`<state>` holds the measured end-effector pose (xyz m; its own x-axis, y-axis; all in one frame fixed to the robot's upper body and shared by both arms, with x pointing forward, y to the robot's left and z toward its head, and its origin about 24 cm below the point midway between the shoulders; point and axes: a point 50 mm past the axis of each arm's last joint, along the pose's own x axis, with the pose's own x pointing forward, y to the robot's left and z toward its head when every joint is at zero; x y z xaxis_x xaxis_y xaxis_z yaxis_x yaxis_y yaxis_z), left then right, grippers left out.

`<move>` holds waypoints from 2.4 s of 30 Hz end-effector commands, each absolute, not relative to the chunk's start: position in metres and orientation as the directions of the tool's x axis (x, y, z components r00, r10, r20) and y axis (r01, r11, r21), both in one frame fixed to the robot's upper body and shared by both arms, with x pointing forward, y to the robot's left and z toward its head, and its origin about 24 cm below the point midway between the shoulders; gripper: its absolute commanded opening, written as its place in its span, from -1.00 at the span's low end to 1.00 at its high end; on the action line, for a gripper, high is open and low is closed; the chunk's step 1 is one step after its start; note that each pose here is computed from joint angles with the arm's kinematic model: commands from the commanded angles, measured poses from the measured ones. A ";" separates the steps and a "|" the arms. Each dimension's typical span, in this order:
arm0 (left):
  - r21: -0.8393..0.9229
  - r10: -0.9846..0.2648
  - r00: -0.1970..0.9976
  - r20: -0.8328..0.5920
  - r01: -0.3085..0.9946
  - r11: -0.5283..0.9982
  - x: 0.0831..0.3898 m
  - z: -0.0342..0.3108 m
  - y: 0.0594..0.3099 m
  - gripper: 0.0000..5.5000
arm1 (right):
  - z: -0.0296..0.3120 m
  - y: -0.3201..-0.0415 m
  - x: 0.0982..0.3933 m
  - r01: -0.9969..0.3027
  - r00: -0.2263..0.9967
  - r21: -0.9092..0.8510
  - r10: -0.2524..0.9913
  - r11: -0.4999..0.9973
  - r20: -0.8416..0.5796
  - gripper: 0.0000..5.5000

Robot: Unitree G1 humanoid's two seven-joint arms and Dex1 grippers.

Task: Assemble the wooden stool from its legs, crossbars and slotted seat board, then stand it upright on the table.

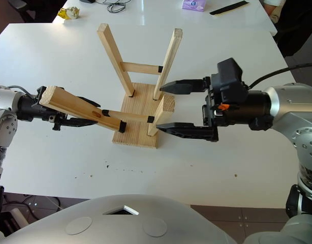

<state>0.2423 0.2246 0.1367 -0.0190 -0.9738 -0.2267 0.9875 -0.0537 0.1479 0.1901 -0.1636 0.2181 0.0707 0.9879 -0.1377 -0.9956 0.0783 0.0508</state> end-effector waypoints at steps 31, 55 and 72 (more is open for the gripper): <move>-0.036 -0.895 -0.090 -0.437 0.996 -0.083 0.245 0.090 0.224 -0.25 | 0.197 -0.159 0.191 -0.994 0.095 0.035 0.970 0.105 -0.226 -0.90; -0.032 -0.892 -0.081 -0.444 0.997 -0.075 0.244 0.089 0.229 -0.25 | 0.180 -0.210 0.163 -0.945 0.182 0.214 0.941 0.248 -0.284 0.08; -0.044 -0.882 -0.134 -0.452 0.991 -0.128 0.248 0.090 0.223 -0.25 | 0.143 -0.180 0.184 -0.939 0.328 -0.005 0.889 0.344 -0.318 0.08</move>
<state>0.2603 0.2166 0.1379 -0.0666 -0.9694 -0.2362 0.9783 -0.1100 0.1758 0.1788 -0.1828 0.1376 0.2969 0.8916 -0.3420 -0.9403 0.3354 0.0583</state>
